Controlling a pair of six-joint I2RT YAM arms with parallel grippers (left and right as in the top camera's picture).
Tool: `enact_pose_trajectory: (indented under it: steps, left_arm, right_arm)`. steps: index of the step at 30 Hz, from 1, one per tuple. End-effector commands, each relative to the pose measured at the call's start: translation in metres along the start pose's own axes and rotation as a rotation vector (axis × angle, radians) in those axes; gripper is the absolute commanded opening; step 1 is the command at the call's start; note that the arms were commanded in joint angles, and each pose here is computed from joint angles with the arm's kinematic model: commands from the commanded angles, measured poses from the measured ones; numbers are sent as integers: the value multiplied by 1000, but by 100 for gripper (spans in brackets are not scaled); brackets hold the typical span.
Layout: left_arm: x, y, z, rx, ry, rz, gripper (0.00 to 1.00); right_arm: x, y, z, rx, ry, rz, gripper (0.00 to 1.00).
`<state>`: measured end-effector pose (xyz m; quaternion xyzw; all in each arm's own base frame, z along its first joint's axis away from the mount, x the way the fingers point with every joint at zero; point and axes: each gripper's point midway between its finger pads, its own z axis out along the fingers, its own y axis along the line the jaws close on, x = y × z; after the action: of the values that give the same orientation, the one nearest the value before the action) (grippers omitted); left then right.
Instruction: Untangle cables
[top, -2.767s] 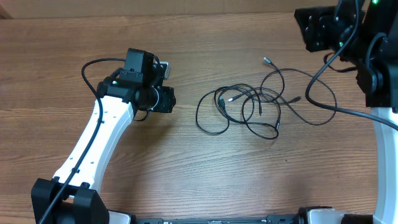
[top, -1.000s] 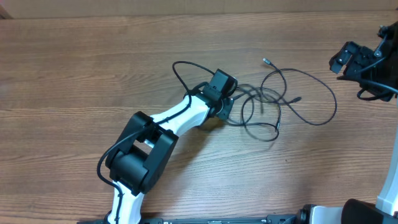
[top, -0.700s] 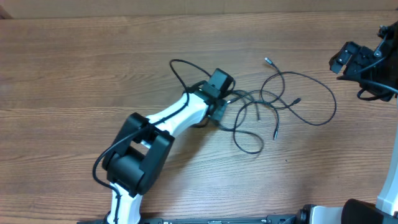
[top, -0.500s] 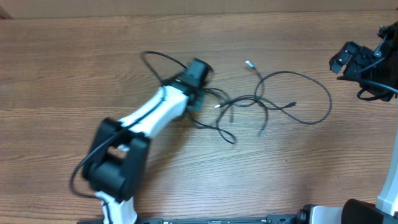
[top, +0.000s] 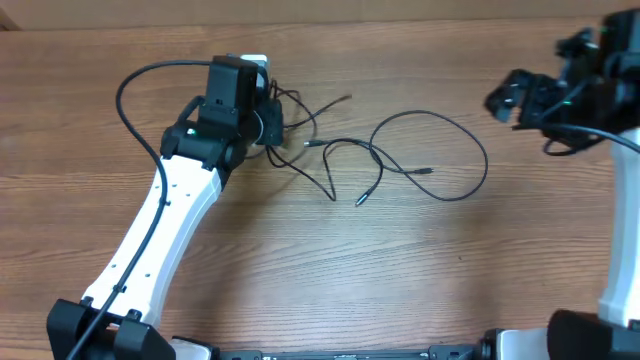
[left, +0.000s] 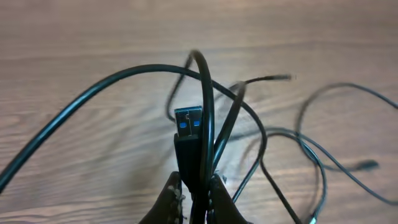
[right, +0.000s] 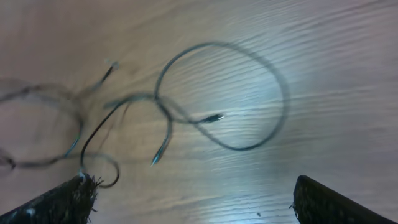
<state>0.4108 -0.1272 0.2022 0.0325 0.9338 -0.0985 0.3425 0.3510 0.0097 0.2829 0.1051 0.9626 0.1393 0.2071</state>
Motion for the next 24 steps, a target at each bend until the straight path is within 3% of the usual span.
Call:
enact_pose_trajectory:
  steps: [1, 12, 18, 24]
  left_arm:
    - [1, -13, -1, 57, 10, -1, 4]
    - [15, 65, -13, -349, 47, 6, 4]
    - [22, 90, -18, -408, 70, -86, 4]
    - [32, 108, -23, -460, 78, -279, 4]
  right_arm:
    - [8, 27, 33, -49, 94, -130, 100]
    - [37, 65, 136, -35, 336, -241, 100]
    - [44, 71, 184, 70, 353, -307, 100]
    - [39, 80, 224, 172, 288, -274, 100]
